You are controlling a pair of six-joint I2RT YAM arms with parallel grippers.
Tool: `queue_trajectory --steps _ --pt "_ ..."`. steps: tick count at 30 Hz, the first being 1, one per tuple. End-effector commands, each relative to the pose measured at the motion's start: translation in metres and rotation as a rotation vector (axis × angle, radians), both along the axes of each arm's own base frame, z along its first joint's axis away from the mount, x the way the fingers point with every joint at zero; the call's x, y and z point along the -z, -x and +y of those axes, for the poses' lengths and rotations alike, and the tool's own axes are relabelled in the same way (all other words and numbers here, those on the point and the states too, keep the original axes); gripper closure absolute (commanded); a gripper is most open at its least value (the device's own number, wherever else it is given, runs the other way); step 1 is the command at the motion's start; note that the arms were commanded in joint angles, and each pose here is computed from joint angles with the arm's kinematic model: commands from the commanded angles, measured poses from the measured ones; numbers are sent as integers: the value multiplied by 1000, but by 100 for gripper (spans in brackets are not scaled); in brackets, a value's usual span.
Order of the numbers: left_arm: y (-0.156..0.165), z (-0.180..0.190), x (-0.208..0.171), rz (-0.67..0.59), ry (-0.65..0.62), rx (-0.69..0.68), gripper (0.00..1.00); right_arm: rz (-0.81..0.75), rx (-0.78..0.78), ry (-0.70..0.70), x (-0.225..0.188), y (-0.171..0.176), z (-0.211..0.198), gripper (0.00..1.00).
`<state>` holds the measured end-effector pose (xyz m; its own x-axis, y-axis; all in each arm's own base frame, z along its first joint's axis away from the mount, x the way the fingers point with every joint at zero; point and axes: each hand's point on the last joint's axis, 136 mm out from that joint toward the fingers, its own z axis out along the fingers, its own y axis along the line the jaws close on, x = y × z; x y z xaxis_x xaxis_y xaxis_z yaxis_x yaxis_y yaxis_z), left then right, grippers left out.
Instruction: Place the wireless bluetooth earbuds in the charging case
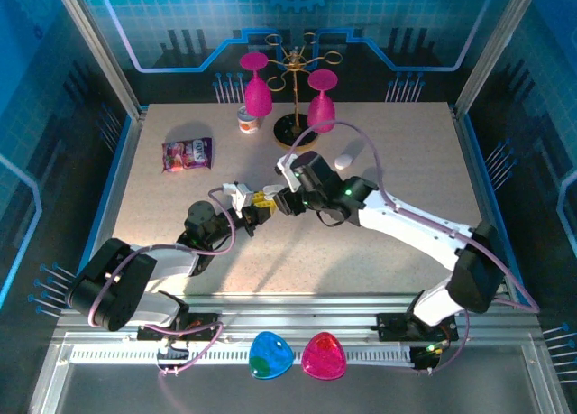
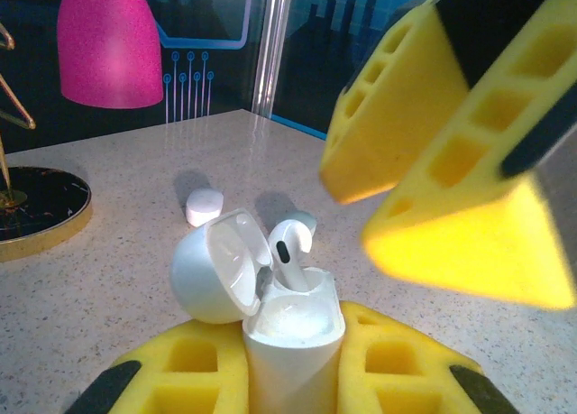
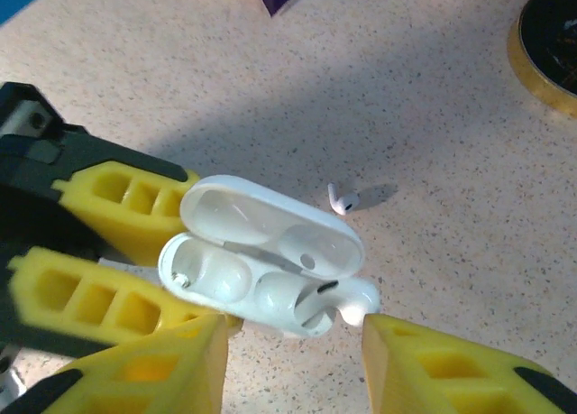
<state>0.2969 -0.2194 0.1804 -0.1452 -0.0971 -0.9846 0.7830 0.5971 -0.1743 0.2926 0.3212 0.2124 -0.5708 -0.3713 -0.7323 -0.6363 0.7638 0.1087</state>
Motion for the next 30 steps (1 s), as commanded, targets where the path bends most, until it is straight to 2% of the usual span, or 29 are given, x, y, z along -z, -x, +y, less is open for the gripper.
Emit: queue_trajectory --steps 1,5,9,18,30 --pt "-2 -4 -26 -77 43 13 98 12 76 -147 -20 -8 -16 55" --pt "0 -6 -32 -88 54 30 98 87 164 -257 -11 -21 -39 56" --pt "9 -11 -39 -119 65 84 98 139 208 -280 0 -29 -52 55" --pt "32 -24 -48 -147 114 248 98 195 122 -342 -1 -33 -43 60" --pt "30 -21 -55 -158 130 226 97 261 -6 -361 8 -14 -32 60"
